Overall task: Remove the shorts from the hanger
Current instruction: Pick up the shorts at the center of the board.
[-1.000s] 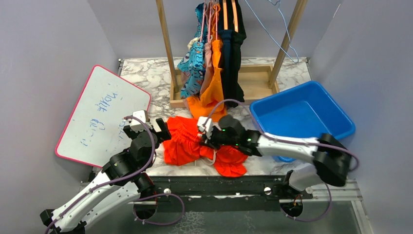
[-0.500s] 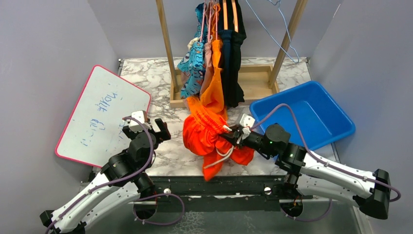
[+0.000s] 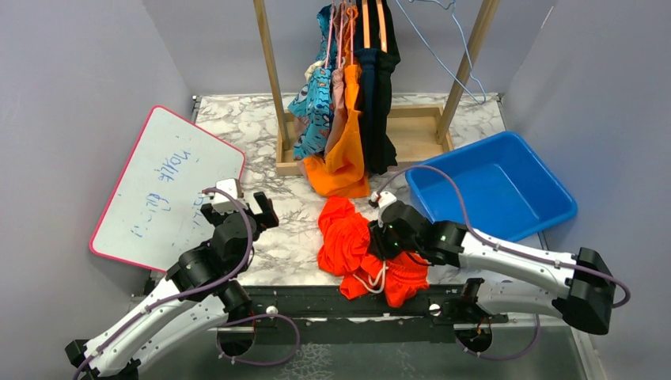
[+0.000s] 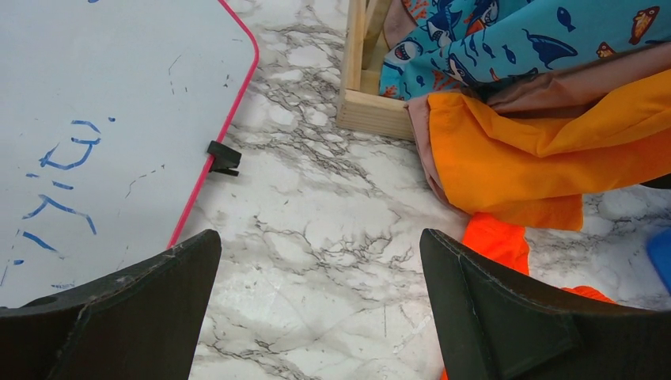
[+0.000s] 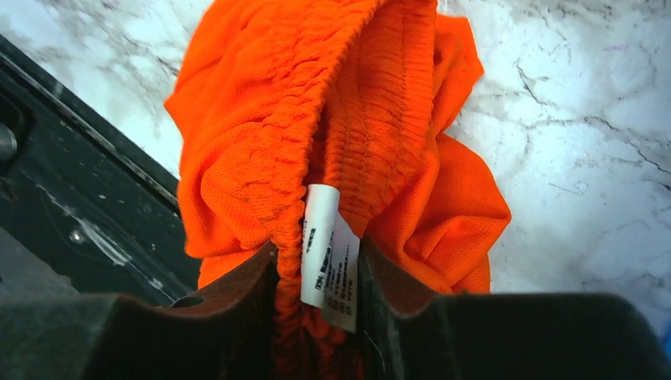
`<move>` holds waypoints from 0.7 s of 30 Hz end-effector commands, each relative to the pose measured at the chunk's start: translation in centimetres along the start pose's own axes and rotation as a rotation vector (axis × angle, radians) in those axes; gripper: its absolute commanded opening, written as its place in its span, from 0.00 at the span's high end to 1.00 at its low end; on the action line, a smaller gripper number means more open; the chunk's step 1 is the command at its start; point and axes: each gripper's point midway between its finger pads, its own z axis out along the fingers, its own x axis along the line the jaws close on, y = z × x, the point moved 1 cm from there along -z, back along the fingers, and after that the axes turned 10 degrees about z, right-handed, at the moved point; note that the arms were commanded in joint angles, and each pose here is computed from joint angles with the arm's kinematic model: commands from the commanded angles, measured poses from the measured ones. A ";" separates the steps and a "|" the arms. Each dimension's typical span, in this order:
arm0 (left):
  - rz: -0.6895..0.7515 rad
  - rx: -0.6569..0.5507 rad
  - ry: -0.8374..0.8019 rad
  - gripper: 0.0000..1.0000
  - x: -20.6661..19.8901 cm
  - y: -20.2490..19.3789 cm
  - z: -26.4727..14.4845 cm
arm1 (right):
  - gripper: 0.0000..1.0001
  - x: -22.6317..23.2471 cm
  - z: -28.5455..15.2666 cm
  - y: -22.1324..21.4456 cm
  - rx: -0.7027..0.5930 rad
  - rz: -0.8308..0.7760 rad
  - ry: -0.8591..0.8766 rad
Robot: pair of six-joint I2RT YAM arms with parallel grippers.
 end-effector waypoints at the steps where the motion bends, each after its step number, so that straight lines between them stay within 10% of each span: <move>1: -0.013 0.000 0.001 0.01 0.1 0.2 -0.1 | 0.55 -1.3 -0.3 -2.8 0.169 0.105 -0.138; 3: -0.014 0.000 0.001 0.01 0.1 0.2 -0.1 | 0.31 -1.7 0.4 -3.6 0.209 0.118 -0.169; 9: -0.018 -0.002 -0.002 0.01 0.1 0.2 -0.1 | 0.02 -2.9 2.6 -5.5 0.288 0.108 -0.250; 14: -0.018 -0.002 -0.003 0.01 0.1 0.2 -0.1 | 0.00 -3.8 4.7 -7.9 0.385 0.100 -0.304; 21: -0.019 -0.003 -0.003 0.01 0.1 0.2 -0.1 | 0.56 -5.5 5.7 -7.6 0.327 0.101 -0.422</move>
